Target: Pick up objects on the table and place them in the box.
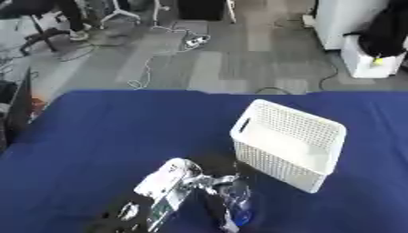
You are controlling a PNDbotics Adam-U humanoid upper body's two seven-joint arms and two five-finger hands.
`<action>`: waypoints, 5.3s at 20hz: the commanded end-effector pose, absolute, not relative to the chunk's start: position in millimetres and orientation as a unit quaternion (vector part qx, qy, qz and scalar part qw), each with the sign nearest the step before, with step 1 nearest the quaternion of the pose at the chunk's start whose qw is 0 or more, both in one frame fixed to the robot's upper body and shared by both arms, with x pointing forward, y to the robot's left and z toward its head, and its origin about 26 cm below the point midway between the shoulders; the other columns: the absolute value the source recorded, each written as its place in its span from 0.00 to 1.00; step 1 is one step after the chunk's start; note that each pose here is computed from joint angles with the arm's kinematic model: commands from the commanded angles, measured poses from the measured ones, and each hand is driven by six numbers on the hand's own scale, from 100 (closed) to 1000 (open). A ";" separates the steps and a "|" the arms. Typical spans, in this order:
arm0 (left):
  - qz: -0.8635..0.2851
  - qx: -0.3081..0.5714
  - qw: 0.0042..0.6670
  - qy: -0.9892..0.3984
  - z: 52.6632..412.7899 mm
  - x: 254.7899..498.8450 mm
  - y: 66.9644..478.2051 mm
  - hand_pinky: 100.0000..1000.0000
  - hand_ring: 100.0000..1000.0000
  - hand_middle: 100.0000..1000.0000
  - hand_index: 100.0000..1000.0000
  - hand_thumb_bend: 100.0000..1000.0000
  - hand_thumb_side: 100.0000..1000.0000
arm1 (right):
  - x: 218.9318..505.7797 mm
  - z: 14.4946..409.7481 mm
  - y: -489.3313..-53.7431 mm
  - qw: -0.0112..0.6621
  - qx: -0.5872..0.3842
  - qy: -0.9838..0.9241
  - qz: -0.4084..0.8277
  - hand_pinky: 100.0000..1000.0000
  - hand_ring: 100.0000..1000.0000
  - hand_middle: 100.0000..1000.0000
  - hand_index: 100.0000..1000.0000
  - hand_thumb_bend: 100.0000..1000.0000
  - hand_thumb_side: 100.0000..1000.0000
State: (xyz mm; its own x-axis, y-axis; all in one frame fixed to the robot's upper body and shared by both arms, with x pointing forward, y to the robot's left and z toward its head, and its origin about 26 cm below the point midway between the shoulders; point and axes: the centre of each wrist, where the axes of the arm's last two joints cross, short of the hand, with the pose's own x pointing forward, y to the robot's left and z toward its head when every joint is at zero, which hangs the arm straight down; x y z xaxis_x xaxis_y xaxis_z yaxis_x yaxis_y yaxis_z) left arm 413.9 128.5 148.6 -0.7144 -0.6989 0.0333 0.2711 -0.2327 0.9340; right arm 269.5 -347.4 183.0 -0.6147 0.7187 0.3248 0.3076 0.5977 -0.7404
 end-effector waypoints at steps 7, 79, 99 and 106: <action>-0.750 0.220 0.307 -0.543 164.8 411.4 131.8 1.00 0.91 0.95 0.96 0.58 0.53 | 268.7 190.8 -348.6 0.302 -0.312 -0.839 0.328 0.52 0.56 0.55 0.68 0.00 0.79; -0.743 0.264 0.343 -0.511 141.0 415.4 128.5 0.09 0.16 0.38 0.62 0.69 0.09 | 269.5 190.9 -349.0 0.303 -0.306 -0.840 0.330 0.52 0.57 0.55 0.68 0.00 0.80; -0.593 0.251 0.356 -0.677 130.1 413.5 129.4 0.00 0.00 0.00 0.06 0.00 0.00 | 270.0 190.0 -350.0 0.304 -0.305 -0.840 0.329 0.52 0.57 0.55 0.68 0.00 0.80; -0.540 0.235 0.349 -0.729 145.7 408.7 130.2 0.00 0.00 0.00 0.06 0.00 0.00 | 269.8 189.6 -350.7 0.305 -0.305 -0.840 0.329 0.52 0.57 0.55 0.68 0.00 0.80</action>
